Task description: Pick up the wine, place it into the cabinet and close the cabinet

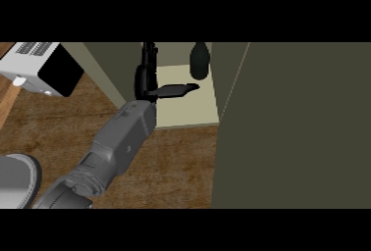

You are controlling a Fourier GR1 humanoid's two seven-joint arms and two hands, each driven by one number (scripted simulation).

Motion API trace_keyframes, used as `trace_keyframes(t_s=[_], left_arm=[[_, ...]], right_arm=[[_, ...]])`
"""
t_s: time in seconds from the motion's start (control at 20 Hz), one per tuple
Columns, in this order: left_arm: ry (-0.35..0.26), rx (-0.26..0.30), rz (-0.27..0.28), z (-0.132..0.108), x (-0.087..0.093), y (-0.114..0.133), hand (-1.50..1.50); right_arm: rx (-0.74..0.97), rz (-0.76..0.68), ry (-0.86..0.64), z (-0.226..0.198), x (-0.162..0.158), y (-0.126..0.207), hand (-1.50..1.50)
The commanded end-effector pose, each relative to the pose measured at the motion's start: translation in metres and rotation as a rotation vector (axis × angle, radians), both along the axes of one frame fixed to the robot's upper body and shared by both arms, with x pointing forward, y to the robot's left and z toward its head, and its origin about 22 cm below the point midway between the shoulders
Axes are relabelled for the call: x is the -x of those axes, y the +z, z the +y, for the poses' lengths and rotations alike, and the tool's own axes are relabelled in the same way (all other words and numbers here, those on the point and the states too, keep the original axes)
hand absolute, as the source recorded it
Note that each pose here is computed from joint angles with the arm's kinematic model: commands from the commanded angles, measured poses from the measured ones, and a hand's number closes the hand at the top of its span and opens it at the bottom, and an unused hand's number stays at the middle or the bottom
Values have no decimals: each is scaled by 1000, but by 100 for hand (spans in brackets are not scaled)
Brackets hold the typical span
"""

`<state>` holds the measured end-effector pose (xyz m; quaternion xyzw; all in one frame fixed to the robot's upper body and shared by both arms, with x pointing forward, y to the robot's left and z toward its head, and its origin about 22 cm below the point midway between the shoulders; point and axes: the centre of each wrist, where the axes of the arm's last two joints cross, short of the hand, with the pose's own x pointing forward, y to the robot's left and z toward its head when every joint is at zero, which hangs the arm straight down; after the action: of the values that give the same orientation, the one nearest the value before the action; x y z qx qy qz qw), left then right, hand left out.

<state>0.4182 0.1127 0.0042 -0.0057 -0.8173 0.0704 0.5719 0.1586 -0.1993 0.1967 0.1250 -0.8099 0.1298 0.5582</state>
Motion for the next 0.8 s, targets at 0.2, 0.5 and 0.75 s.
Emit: trace_keyframes(t_s=[0.2, 0.5, 0.75], left_arm=[[36, 51, 53, 12, 20, -31, -150], [-26, 63, 76, -4, 48, -45, -150], [-50, 51, 69, -36, 86, -42, -150]], right_arm=[[-12, 8, 13, -14, 20, 13, -150], [-6, -2, 8, -4, 4, 0, -150], [-9, 4, -55, -5, 6, 8, -150]])
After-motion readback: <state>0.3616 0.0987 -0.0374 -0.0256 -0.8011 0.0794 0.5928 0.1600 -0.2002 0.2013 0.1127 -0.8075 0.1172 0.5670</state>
